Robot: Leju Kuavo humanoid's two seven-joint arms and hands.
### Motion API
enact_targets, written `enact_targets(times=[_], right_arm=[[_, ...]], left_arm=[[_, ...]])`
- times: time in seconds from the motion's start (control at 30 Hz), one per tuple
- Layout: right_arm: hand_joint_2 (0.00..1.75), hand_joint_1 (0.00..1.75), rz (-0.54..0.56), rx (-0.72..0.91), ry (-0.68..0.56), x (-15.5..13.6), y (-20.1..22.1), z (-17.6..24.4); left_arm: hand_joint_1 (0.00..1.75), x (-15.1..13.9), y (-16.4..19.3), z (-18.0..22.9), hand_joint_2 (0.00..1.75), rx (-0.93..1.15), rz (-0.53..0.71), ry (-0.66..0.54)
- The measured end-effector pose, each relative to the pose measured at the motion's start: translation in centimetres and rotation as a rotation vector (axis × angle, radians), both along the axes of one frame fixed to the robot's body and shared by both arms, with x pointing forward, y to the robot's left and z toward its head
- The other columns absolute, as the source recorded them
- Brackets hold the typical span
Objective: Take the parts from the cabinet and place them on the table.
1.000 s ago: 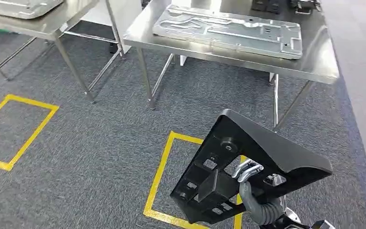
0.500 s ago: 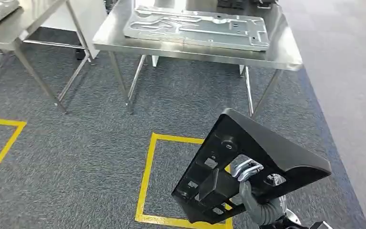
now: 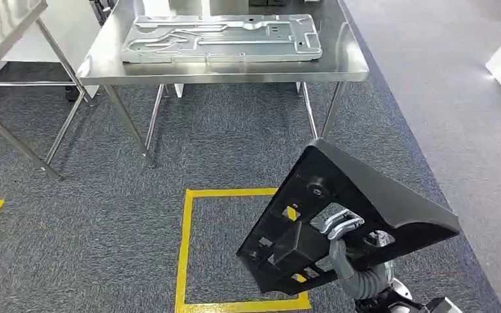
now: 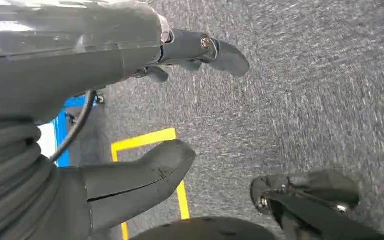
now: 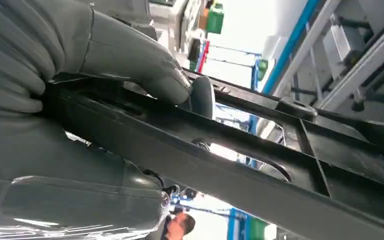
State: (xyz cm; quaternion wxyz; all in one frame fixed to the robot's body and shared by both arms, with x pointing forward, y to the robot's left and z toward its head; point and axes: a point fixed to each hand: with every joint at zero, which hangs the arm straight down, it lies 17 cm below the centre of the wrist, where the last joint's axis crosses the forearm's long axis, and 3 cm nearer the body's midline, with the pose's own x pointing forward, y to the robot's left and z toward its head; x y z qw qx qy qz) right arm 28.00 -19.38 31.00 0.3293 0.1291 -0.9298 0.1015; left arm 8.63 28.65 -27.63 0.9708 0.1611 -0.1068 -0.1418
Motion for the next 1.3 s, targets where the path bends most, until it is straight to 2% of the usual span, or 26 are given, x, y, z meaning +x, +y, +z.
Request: enact_targets(times=[0.23,0.6,0.87,1.2,1.3], right_arm=[[1.75,1.75,-0.003,0.006,0.004,0.1,0.1,0.2],[1.75,1.75,0.0,-0.004,0.031,-1.0,0.2,-0.9],[1.75,1.75,0.012,0.0,0.027,-1.5,0.3,-1.0],[1.75,1.75,-0.002,-0.003,0.025,-0.8,0.3,-1.1],[1.75,1.75,-0.009,0.0,0.021,-0.7,0.3,-0.9]], left_arm=[[0.0,0.3,0.2,0.0,1.75,0.001,-0.011,-0.008],[0.0,-1.4,0.5,-0.2,1.75,0.006,0.014,0.035],[0.0,-0.3,0.7,0.0,1.75,0.009,0.028,0.001],[0.0,-2.1,1.1,-0.3,1.75,0.012,0.034,0.035],[0.0,-1.5,1.2,-0.2,1.75,0.014,0.034,0.032]])
